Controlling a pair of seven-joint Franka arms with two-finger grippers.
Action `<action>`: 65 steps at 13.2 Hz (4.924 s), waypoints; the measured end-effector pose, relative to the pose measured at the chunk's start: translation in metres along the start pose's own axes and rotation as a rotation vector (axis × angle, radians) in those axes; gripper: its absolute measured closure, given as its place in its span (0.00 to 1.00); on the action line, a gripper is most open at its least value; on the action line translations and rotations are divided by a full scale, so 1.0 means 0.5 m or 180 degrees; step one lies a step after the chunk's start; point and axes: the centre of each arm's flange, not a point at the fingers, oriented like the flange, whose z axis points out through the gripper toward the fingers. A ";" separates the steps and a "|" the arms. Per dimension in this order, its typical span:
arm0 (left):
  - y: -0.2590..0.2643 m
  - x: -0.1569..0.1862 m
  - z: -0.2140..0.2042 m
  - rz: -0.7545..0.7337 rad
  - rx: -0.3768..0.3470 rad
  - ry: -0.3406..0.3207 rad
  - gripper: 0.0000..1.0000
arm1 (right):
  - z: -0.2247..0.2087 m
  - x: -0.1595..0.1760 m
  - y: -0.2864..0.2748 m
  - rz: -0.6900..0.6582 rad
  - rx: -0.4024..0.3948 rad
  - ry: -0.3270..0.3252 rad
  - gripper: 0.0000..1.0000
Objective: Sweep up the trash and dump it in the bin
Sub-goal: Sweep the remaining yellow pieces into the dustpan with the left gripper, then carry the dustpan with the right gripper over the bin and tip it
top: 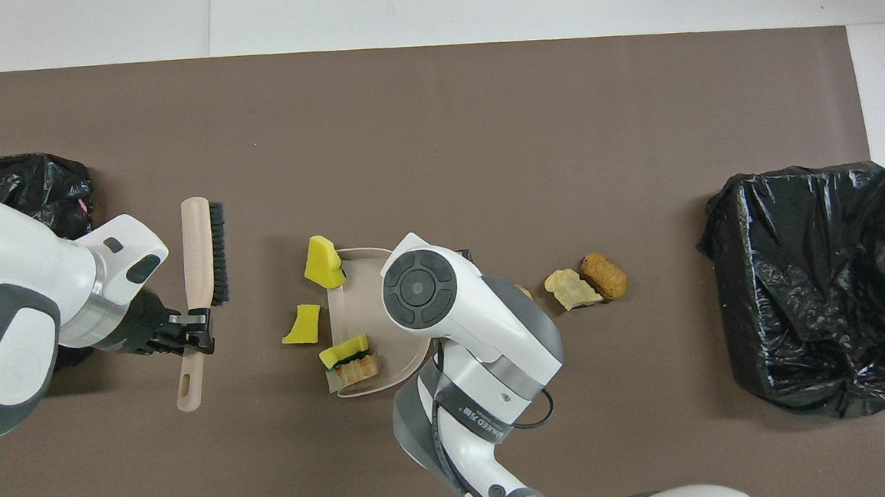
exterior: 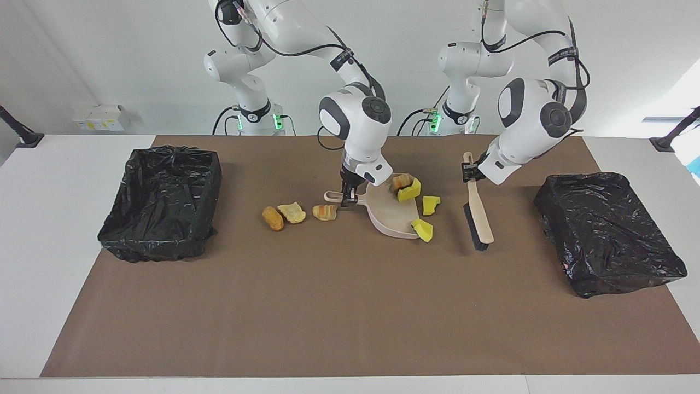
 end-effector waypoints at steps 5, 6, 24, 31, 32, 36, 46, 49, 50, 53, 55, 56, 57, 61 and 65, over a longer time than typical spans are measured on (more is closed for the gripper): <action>0.132 -0.057 0.102 0.0042 0.0085 -0.0087 0.74 | 0.003 0.001 -0.003 0.0050 0.0010 -0.0009 0.68; 0.168 -0.070 0.109 0.0067 0.0042 -0.0092 0.74 | 0.003 0.002 -0.003 0.0051 0.0010 -0.0009 0.68; 0.168 -0.119 -0.172 -0.0098 -0.0065 -0.0059 0.74 | -0.003 -0.007 0.003 0.0067 -0.0018 -0.0017 0.68; -0.051 -0.097 -0.288 0.0200 0.0007 0.0008 0.74 | -0.120 -0.170 0.069 0.0372 -0.0244 0.0161 0.68; -0.057 -0.099 -0.275 0.0202 0.0005 -0.0050 0.74 | -0.140 -0.206 0.079 0.0368 -0.0279 0.0181 0.68; 0.079 -0.123 -0.175 0.0232 0.0164 -0.0278 0.74 | -0.174 -0.380 0.119 0.0207 -0.0271 0.0147 0.68; 0.426 -0.254 0.126 0.0264 0.0178 -0.0186 0.74 | -0.129 -0.882 0.152 -0.0146 -0.0121 0.0115 0.68; 0.434 -0.260 0.164 0.0230 0.0112 -0.0096 0.74 | -0.091 -1.064 0.118 -0.0323 -0.0039 0.0111 0.68; 0.435 -0.264 0.173 0.0220 0.0115 -0.0088 0.74 | -0.080 -1.122 0.100 -0.0386 -0.0017 0.0115 0.68; 0.439 -0.270 0.181 0.0115 0.0128 -0.0087 0.74 | -0.058 -1.279 0.024 -0.0426 0.0019 0.0094 0.68; 0.450 -0.281 0.190 0.0082 0.0150 -0.0088 0.74 | -0.042 -1.342 -0.031 -0.0337 -0.0108 -0.0088 0.68; 0.453 -0.285 0.193 0.0071 0.0157 -0.0087 0.74 | -0.028 -1.352 -0.057 -0.0339 -0.0201 -0.0267 0.68; 0.452 -0.285 0.195 0.0066 0.0154 -0.0078 0.74 | -0.016 -1.347 -0.077 -0.0317 -0.0227 -0.0420 0.68; 0.440 -0.281 0.214 0.0032 0.0154 -0.0057 0.74 | -0.016 -1.293 -0.093 -0.0034 -0.0044 -0.1130 0.68; 0.428 -0.280 0.231 -0.0004 0.0161 -0.0048 0.74 | -0.070 -1.212 -0.082 0.0037 0.0191 -0.1590 0.68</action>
